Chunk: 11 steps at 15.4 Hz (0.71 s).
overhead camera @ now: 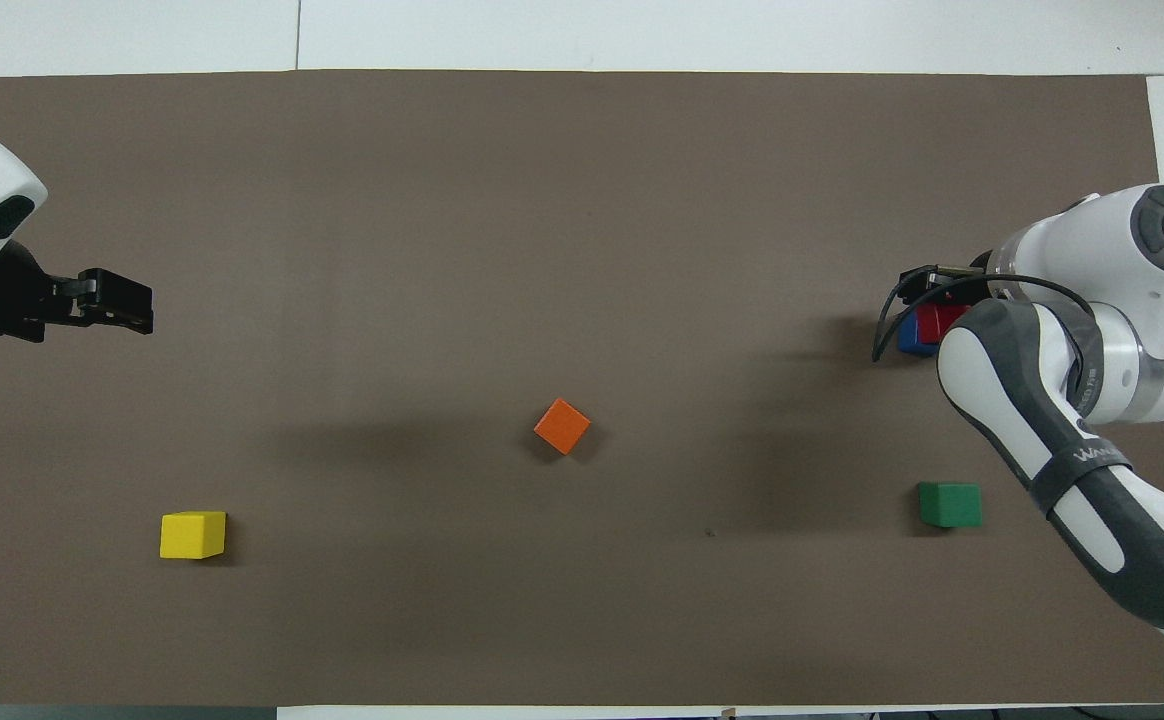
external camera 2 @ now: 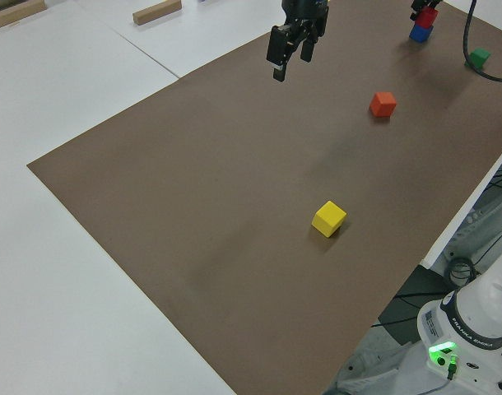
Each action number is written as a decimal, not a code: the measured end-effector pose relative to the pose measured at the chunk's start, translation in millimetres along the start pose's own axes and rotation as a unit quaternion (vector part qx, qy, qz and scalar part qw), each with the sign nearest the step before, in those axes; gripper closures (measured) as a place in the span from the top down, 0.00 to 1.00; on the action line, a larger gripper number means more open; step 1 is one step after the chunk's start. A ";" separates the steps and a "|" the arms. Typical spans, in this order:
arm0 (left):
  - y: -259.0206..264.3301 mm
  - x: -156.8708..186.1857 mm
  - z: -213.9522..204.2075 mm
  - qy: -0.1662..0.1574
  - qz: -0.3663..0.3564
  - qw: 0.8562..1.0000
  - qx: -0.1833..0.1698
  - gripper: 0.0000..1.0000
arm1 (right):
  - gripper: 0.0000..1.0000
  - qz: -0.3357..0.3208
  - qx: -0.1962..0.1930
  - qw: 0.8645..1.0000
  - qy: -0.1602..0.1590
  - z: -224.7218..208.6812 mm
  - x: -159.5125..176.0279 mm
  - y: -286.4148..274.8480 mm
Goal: Transfer red block to right arm and stack on blue block
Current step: 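Lower the red block onto the blue block and open the right gripper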
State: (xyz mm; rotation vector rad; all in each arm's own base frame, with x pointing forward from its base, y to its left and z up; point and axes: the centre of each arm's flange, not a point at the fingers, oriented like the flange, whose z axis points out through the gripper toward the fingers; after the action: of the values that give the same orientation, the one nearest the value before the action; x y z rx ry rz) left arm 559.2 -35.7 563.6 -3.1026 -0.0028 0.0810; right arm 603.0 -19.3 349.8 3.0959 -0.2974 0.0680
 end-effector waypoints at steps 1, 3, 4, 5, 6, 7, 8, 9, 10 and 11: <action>0.0 0.0 0.0 0.000 0.000 1.000 0.000 1.00 | 1.00 -0.001 -0.001 1.000 -0.004 -9.3 2.4 -1.7; 0.4 -0.1 -0.1 0.000 0.000 1.000 0.000 1.00 | 1.00 -0.004 -0.001 1.000 -0.012 -35.5 6.6 -6.3; 0.9 -0.2 -0.4 0.000 0.001 1.000 0.000 1.00 | 1.00 -0.007 -0.001 1.000 -0.017 -51.2 7.2 -10.1; 1.3 -0.4 -0.7 0.001 0.001 1.000 0.000 1.00 | 1.00 -0.011 -0.001 1.000 -0.023 -67.8 7.0 -14.1; 1.4 -0.5 -0.9 0.001 0.001 1.000 0.000 1.00 | 1.00 -0.013 0.000 0.999 -0.029 -85.0 5.9 -17.6; 1.3 -0.5 -1.0 0.001 0.001 1.000 0.000 1.00 | 1.00 -0.014 0.004 0.999 -0.035 -103.5 4.1 -20.4; 1.2 -0.6 -1.1 0.001 0.001 1.000 0.000 1.00 | 1.00 -0.015 0.007 0.999 -0.037 -120.8 1.4 -21.8; 1.2 -0.6 -1.1 0.001 0.001 1.000 0.000 1.00 | 1.00 -0.015 0.009 0.999 -0.036 -137.8 -2.3 -21.8; 1.2 -0.6 -1.1 0.001 0.001 1.000 0.000 1.00 | 1.00 -0.017 0.011 0.999 -0.036 -153.7 -7.4 -20.4; 1.3 -0.6 -1.1 0.001 0.001 1.000 0.000 1.00 | 1.00 -0.025 0.012 0.999 -0.036 -167.9 -13.6 -18.3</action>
State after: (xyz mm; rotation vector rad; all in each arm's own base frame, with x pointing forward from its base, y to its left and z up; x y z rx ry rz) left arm 558.6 -37.0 564.7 -3.1026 0.0008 0.0778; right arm 586.4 7.2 516.4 3.1315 -0.2218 -0.0422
